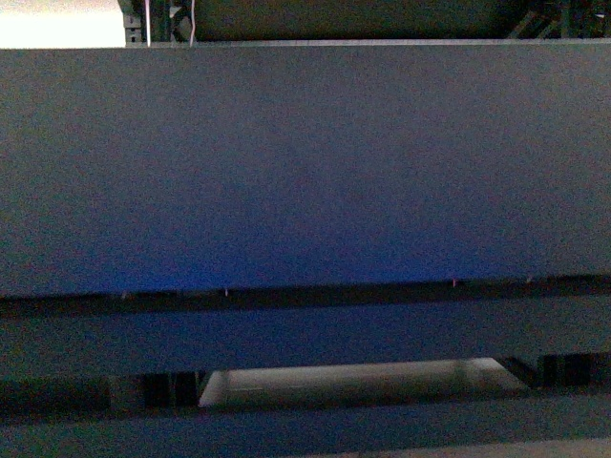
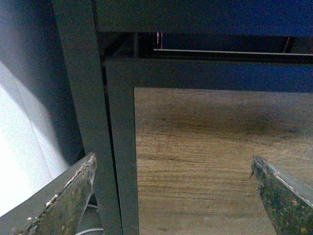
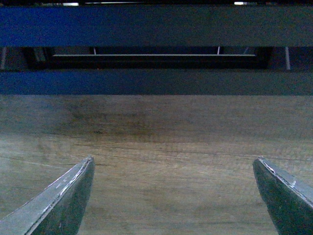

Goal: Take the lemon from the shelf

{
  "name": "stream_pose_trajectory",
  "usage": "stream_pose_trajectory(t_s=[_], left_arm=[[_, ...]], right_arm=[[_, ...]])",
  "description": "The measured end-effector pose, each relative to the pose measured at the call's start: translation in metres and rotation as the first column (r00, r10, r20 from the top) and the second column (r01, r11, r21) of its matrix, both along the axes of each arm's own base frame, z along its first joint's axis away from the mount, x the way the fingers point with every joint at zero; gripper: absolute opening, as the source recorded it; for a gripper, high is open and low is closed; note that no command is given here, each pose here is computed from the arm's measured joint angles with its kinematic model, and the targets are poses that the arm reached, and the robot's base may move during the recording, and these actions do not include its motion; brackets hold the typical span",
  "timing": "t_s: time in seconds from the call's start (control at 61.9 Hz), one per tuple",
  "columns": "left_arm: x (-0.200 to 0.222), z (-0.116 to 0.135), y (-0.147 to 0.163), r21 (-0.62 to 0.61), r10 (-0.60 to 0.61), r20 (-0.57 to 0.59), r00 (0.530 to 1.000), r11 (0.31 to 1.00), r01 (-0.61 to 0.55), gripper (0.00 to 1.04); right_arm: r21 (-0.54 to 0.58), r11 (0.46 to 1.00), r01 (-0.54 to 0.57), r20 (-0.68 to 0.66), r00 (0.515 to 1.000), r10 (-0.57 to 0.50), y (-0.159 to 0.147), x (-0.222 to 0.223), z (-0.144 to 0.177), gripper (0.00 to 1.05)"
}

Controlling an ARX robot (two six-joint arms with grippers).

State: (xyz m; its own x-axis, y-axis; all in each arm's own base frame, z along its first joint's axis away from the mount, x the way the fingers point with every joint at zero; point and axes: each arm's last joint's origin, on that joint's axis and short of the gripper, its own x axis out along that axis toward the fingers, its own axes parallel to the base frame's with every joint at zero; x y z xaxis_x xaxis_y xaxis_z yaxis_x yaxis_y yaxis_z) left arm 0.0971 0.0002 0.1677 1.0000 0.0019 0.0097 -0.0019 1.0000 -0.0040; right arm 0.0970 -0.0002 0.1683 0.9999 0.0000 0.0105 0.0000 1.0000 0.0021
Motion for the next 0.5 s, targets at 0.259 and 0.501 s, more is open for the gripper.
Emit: stream_pose_trajectory(t_s=[0.259,0.501], left_arm=[[0.0000,0.0000,0.0000,0.000,0.000,0.000,1.000,1.000,0.000,0.97],[0.0000,0.0000,0.0000,0.000,0.000,0.000,1.000,1.000,0.000,0.97]], right_arm=[[0.000,1.000,0.000,0.000,1.000,0.000,0.0000,0.0000,0.0000,0.97],[0.000,1.000,0.000,0.000,1.000,0.000,0.0000,0.0000,0.0000,0.97]])
